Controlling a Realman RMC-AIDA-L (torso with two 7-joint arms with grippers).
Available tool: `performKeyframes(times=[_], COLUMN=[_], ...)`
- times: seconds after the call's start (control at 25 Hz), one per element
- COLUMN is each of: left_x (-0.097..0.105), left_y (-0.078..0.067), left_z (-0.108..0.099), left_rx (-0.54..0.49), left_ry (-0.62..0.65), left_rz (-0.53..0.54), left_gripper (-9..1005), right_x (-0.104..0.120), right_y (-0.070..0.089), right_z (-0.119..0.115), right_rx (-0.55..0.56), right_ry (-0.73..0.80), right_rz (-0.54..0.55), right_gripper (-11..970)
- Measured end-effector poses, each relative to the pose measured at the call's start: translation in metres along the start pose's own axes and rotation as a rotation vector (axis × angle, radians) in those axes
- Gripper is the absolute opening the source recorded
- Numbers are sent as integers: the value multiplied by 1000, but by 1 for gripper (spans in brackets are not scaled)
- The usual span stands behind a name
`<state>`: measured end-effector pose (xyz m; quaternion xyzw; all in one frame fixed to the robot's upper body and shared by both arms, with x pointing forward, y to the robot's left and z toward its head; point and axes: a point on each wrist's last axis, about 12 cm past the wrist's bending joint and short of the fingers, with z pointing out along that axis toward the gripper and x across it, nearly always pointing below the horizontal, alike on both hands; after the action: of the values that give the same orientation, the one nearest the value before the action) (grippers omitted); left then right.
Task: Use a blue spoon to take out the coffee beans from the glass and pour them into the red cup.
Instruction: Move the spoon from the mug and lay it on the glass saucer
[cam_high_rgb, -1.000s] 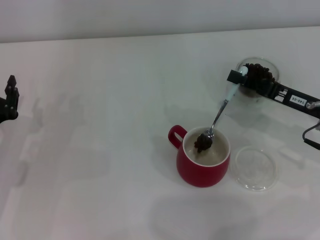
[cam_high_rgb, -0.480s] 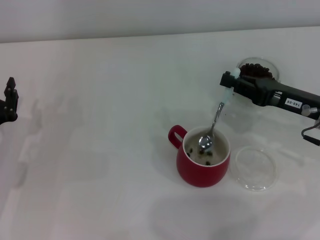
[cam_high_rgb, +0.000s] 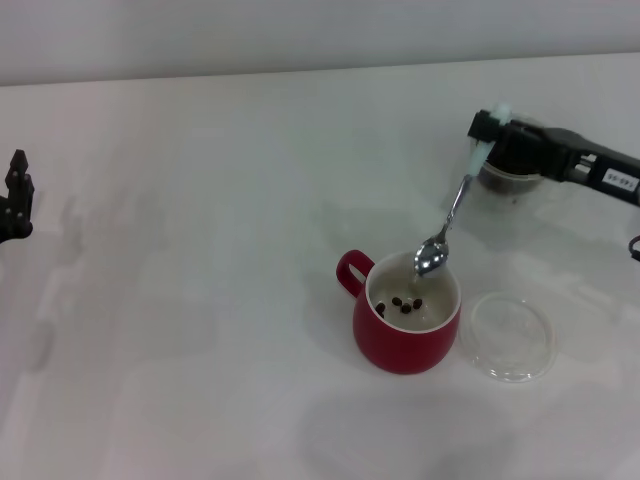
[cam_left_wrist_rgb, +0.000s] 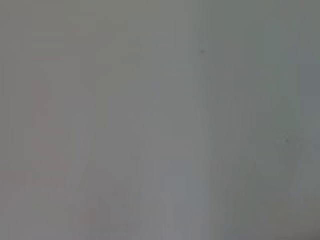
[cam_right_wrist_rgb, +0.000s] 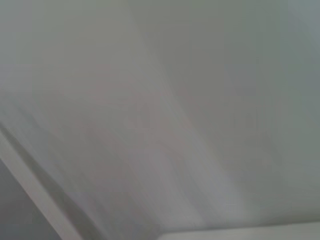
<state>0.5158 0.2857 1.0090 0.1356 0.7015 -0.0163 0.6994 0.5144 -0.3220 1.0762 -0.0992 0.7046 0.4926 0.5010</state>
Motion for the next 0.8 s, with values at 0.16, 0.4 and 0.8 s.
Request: performKeyframes(times=[0.16, 0.4, 0.8], left_x=[-2, -4, -5], left_y=[0, 0, -1], left_z=[3, 6, 12], left_rx=[2, 6, 14], left_ry=[-7, -11, 0], left_rz=[1, 6, 7], left_gripper=[379, 378, 378], right_x=[-8, -14, -3], right_y=[-2, -5, -6], right_z=[-9, -28, -73], right_rx=[13, 36, 117], right_ry=[-43, -64, -55], right_rz=[78, 173, 90], right_gripper=[197, 198, 200])
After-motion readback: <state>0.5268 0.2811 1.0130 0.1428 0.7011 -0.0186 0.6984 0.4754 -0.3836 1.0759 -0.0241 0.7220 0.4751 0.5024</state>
